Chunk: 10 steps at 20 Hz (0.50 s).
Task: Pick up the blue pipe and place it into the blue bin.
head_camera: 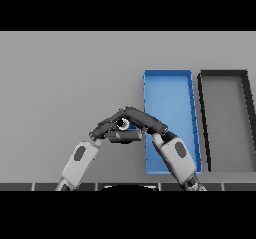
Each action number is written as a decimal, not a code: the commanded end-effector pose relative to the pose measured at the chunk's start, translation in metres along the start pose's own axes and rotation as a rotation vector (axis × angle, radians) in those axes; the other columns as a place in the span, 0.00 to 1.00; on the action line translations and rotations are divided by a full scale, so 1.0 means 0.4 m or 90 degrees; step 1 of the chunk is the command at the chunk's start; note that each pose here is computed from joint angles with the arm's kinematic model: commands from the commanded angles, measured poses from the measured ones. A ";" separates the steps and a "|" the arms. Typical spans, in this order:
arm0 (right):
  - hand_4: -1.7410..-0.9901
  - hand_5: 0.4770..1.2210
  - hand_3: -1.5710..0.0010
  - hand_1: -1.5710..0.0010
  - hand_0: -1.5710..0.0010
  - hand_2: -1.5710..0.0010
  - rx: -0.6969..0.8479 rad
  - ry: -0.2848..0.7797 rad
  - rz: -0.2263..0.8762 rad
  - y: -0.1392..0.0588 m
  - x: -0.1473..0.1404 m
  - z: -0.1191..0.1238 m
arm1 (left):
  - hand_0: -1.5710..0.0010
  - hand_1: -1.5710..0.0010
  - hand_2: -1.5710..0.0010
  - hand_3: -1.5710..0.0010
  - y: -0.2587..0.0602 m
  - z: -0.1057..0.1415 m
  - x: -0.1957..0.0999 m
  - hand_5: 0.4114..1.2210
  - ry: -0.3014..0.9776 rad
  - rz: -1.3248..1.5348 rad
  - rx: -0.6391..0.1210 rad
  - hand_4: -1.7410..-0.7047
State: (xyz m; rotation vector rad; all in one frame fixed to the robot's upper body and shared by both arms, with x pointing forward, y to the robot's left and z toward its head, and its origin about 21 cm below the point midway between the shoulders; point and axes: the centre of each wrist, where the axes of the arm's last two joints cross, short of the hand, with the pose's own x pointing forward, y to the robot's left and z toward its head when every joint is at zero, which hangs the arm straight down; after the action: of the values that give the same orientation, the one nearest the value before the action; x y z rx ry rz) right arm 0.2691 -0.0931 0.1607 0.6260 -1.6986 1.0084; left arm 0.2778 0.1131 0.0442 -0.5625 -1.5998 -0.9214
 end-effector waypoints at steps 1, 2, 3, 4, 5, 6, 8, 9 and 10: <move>0.32 1.00 0.00 0.00 0.00 0.00 -0.005 0.003 0.004 -0.002 0.002 -0.003 | 0.90 0.91 0.91 0.93 0.000 0.004 -0.003 0.46 0.012 0.003 0.002 0.70; 0.32 1.00 0.00 0.00 0.00 0.00 -0.006 -0.002 0.008 -0.003 0.004 -0.002 | 0.92 0.93 0.93 0.94 0.003 0.001 0.000 0.39 0.012 0.000 0.007 0.72; 0.32 1.00 0.00 0.00 0.00 0.00 -0.007 0.007 0.009 -0.001 0.005 -0.009 | 0.94 0.94 0.94 0.95 0.001 0.001 -0.004 0.33 0.012 0.001 0.008 0.74; 0.32 1.00 0.00 0.00 0.00 0.00 -0.010 0.012 0.007 0.000 0.000 -0.010 | 0.95 0.95 0.95 0.96 -0.004 -0.006 -0.002 0.28 0.026 0.012 0.009 0.74; 0.32 1.00 0.00 0.00 0.00 0.00 -0.014 -0.002 0.002 -0.002 -0.006 -0.003 | 0.96 0.96 0.96 0.97 -0.001 -0.004 -0.008 0.24 0.038 0.017 0.016 0.74; 0.32 1.00 0.00 0.00 0.00 0.00 -0.017 -0.015 -0.001 -0.006 -0.008 0.003 | 0.97 0.97 0.97 0.98 -0.003 -0.004 -0.005 0.21 0.038 0.020 0.017 0.74; 0.32 1.00 0.00 0.00 0.00 0.00 -0.024 -0.011 -0.005 -0.015 0.003 -0.009 | 0.98 0.98 0.98 0.98 -0.005 0.002 -0.011 0.16 0.043 0.023 0.021 0.75; 0.33 1.00 0.00 0.00 0.00 0.00 -0.026 -0.016 -0.015 -0.017 0.012 -0.014 | 0.98 0.98 0.98 0.99 -0.005 -0.003 -0.017 0.15 0.054 0.023 0.025 0.74; 0.33 1.00 0.00 0.00 0.00 0.00 -0.025 -0.035 -0.028 -0.024 0.022 -0.013 | 0.99 0.99 0.99 0.99 0.001 -0.002 -0.019 0.13 0.063 0.020 0.026 0.74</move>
State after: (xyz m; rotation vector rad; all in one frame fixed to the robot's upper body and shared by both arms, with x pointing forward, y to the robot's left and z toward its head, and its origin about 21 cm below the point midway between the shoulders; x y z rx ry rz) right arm 0.2763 -0.0929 0.1731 0.6693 -1.7442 0.9329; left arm 0.2805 0.1136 0.0370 -0.5033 -1.5126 -0.8776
